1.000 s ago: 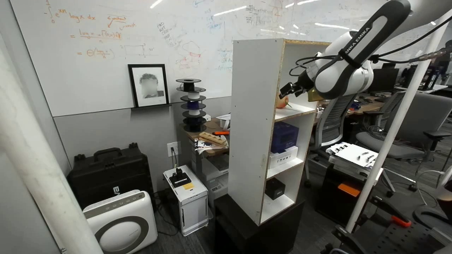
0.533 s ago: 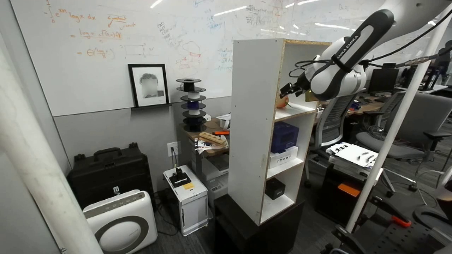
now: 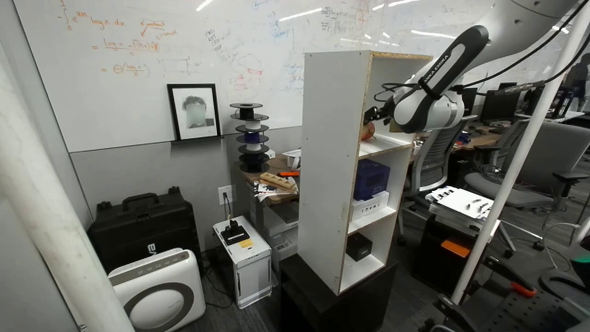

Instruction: Put the peach plushie on the top of the shelf

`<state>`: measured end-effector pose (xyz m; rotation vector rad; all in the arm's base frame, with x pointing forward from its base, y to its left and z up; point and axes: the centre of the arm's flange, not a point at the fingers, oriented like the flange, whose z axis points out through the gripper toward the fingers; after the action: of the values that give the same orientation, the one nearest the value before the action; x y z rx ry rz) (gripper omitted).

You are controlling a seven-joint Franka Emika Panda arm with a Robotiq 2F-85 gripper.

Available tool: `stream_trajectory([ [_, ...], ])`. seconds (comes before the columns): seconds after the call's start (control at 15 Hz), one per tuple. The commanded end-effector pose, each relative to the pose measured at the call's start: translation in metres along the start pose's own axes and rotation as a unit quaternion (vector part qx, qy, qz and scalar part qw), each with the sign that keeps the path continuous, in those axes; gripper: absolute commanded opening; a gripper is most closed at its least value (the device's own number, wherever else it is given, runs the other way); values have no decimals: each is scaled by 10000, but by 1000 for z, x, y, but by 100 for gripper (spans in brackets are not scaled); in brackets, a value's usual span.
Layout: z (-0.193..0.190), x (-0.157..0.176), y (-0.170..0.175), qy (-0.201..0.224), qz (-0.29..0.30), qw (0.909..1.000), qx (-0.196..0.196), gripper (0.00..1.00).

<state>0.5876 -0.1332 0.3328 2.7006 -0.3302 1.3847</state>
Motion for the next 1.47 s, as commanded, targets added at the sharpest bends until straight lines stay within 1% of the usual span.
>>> stream_trajectory([
  [0.0,18,6,-8,216,250,9995,-3,100],
  [0.47,35,5,-15,191,520,9985,-48,100],
  [0.53,36,4,-16,173,540,9984,-42,75],
  [0.6,36,4,-17,166,533,9984,-25,75],
  [0.67,37,3,-18,157,540,9984,-17,68],
  [0.73,37,3,-18,138,543,9984,-4,58],
  [0.8,36,3,-19,126,543,9984,10,51],
  [0.87,36,3,-19,122,540,9985,21,49],
  [1.07,33,1,-21,15,528,9986,69,49],
  [1.2,24,2,-24,-85,518,9986,88,49],
  [1.4,-12,-1,-30,-373,429,9982,185,49],
])
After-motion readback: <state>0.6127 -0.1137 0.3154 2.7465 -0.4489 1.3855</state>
